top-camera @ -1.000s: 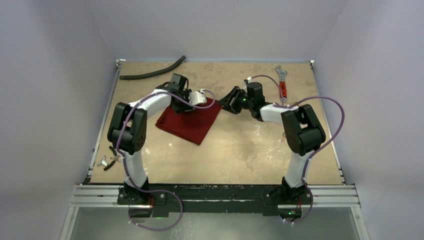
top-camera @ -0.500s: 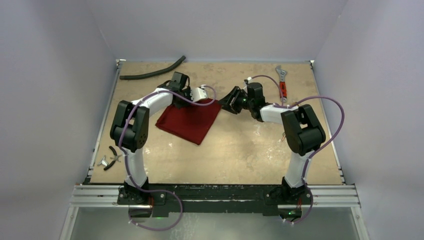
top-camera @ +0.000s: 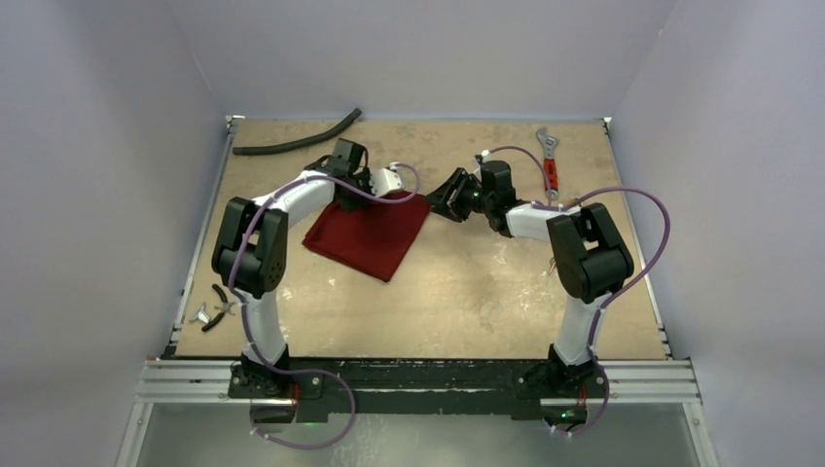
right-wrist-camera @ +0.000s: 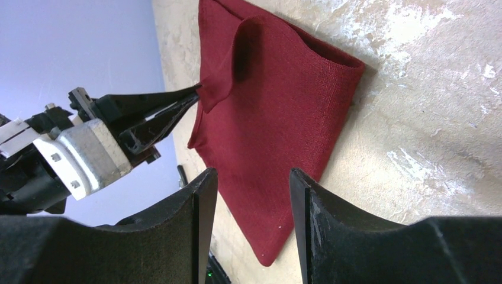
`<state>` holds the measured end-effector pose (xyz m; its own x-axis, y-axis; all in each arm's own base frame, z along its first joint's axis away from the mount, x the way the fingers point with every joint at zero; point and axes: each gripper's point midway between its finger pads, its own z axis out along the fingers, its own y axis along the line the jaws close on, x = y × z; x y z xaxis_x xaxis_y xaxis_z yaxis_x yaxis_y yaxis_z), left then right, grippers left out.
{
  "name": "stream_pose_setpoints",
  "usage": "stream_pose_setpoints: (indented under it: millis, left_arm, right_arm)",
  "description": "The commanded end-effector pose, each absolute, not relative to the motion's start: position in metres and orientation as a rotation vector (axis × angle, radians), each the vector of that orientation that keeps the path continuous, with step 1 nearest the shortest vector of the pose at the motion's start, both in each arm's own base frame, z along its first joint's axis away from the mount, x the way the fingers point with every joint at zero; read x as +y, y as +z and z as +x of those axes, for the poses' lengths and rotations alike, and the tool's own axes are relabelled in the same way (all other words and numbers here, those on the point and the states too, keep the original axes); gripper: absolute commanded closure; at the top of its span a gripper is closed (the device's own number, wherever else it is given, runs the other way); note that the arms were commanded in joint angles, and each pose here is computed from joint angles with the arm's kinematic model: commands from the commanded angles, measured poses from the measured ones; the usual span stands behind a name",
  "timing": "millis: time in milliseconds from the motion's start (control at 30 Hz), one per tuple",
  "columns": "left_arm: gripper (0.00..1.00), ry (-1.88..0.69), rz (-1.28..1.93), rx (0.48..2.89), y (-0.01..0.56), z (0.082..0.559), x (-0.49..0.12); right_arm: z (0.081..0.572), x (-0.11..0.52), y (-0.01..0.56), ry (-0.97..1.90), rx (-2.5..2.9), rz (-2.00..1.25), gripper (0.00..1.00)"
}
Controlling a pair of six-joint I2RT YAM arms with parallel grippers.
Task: Fold the napkin into a case and place the utensils inside
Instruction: Fold the top corner of the square-folded napkin at the center of the board.
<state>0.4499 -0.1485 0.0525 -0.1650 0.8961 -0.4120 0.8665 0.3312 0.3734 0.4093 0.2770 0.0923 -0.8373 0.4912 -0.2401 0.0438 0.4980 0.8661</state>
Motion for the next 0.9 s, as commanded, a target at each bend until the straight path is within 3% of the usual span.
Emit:
stream_pose_setpoints:
  millis: [0,433,867]
  left_arm:
    - [1.0,-0.05,1.505,2.008,0.097,0.434,-0.164]
    - [1.0,-0.272,1.543,2.08,0.102,0.377,-0.168]
    - [1.0,-0.546,1.539,2.183,0.073,0.301,-0.179]
  right_arm:
    - [0.408,0.284,0.106,1.342,2.262,0.383,0.49]
    - [0.404,0.277,0.105,1.28,2.284,0.38,0.49]
    - [0.408,0.275,0.102,1.246,2.296,0.385,0.48]
